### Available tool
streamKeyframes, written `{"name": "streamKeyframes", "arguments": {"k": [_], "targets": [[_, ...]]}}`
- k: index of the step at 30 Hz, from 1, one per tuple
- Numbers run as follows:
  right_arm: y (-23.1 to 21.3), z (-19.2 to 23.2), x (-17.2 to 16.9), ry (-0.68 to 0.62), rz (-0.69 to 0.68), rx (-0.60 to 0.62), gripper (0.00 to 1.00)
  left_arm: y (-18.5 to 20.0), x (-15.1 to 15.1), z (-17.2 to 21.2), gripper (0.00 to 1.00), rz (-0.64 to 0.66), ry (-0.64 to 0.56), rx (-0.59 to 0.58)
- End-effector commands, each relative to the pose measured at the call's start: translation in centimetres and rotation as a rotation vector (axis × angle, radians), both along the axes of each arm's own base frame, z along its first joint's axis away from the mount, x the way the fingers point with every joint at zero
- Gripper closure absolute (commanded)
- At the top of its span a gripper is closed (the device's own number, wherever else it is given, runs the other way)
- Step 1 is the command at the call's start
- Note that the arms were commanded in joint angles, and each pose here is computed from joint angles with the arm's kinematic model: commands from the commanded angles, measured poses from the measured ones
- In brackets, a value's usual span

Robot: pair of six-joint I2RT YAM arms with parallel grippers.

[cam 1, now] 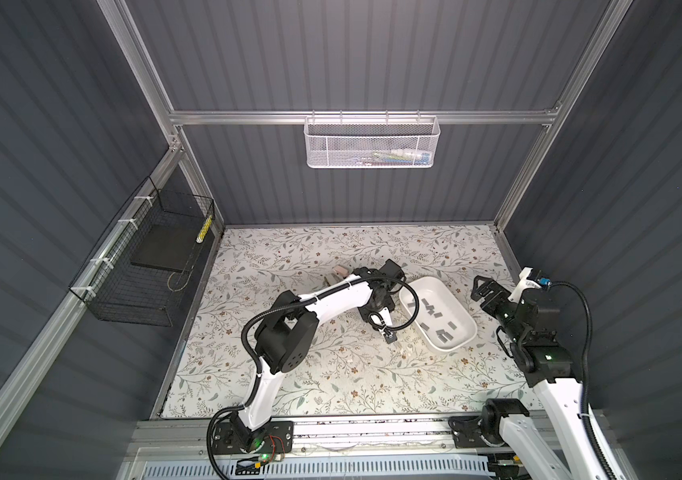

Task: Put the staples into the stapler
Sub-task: 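Move the left gripper over the black stapler and grasp it, then lift the black stapler with the left gripper toward the table center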

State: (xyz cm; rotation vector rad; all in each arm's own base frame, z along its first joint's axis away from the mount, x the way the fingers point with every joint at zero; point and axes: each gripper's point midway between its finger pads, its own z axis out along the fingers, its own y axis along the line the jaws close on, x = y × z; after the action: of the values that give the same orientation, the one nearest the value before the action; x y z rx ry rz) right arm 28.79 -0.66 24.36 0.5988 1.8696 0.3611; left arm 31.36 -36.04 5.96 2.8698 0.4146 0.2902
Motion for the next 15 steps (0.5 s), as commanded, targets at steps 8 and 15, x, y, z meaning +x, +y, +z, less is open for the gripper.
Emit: {"name": "streamKeyframes", "arguments": {"k": [8, 15], "targets": [[-0.1, 0.9, -0.1, -0.010, -0.007, -0.010, 0.01, 0.6, -0.4, -0.7, 0.83, 0.008, 0.034, 0.090], [-0.4, 0.6, 0.0, 0.000, -0.022, -0.007, 0.01, -2.0, 0.0, 4.1, 1.00, 0.183, -0.008, -0.170]]}}
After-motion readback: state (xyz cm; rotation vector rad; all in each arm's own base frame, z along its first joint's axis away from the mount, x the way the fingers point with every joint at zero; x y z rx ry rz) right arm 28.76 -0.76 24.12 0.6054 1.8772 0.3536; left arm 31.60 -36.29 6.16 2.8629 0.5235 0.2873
